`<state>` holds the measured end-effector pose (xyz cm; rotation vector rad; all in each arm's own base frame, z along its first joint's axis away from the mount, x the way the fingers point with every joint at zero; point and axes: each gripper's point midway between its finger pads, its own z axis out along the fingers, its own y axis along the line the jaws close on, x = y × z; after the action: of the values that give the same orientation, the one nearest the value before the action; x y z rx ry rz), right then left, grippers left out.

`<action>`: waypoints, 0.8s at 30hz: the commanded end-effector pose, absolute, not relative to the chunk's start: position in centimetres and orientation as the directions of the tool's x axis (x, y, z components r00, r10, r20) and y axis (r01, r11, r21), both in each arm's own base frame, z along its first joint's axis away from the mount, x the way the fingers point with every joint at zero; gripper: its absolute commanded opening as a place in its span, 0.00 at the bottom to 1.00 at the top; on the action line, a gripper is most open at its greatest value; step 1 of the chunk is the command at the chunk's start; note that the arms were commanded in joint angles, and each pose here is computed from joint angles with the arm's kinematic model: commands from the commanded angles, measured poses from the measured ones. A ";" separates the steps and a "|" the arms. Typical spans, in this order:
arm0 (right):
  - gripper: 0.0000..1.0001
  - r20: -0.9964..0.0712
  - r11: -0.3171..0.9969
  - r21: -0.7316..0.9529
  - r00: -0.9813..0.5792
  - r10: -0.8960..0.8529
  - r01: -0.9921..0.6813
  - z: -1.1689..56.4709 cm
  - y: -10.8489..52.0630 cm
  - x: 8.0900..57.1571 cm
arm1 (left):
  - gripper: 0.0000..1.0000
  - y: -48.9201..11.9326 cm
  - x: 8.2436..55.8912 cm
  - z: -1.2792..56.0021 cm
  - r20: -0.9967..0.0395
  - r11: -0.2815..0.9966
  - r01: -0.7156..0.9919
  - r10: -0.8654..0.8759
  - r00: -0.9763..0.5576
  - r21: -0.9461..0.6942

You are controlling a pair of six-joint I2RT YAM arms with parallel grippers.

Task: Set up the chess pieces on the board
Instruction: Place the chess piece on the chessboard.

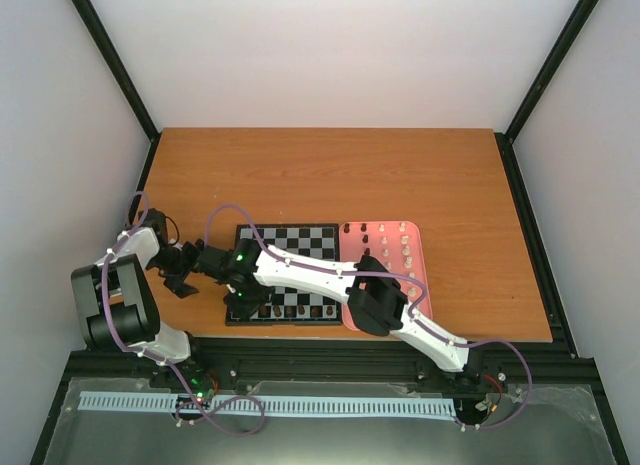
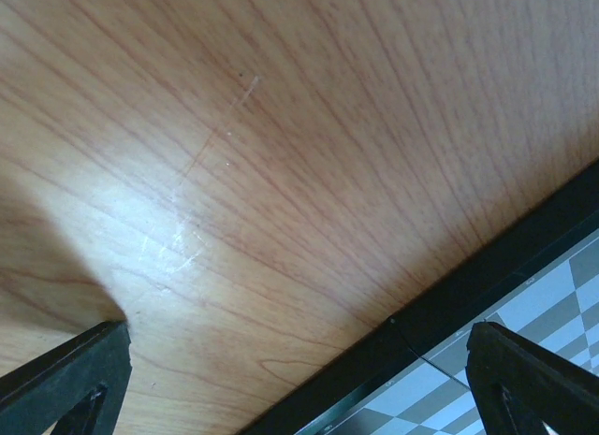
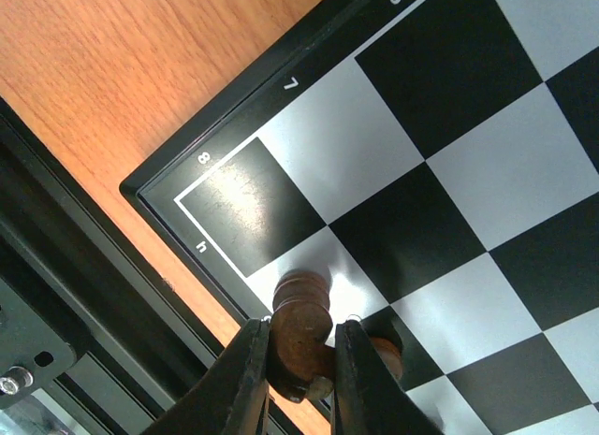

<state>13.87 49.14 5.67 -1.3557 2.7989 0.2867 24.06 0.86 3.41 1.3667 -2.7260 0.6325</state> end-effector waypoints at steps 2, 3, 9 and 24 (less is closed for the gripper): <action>0.16 -0.079 0.604 0.152 -0.619 -0.781 -0.782 5.2 49.1 13.9 | 1.00 1.2 25.0 3.9 0.184 0.528 -0.764 -0.764 -0.618 -0.370; 0.19 -0.081 0.604 0.153 -0.619 -0.781 -0.782 5.2 49.1 14.0 | 1.00 1.1 25.0 3.8 0.186 0.528 -0.765 -0.764 -0.617 -0.370; 0.36 -0.130 0.593 0.151 -0.611 -0.781 -0.791 6.5 49.5 14.4 | 1.00 1.1 25.0 3.8 0.187 0.529 -0.765 -0.763 -0.618 -0.369; 0.40 -0.309 0.631 0.082 -0.622 -0.719 -0.771 12.9 49.4 17.8 | 1.00 1.2 25.1 3.7 0.184 0.532 -0.763 -0.762 -0.621 -0.367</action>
<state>15.32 49.51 6.76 -1.3473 2.7098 0.2563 24.16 0.84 3.41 1.3652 -2.7280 0.6394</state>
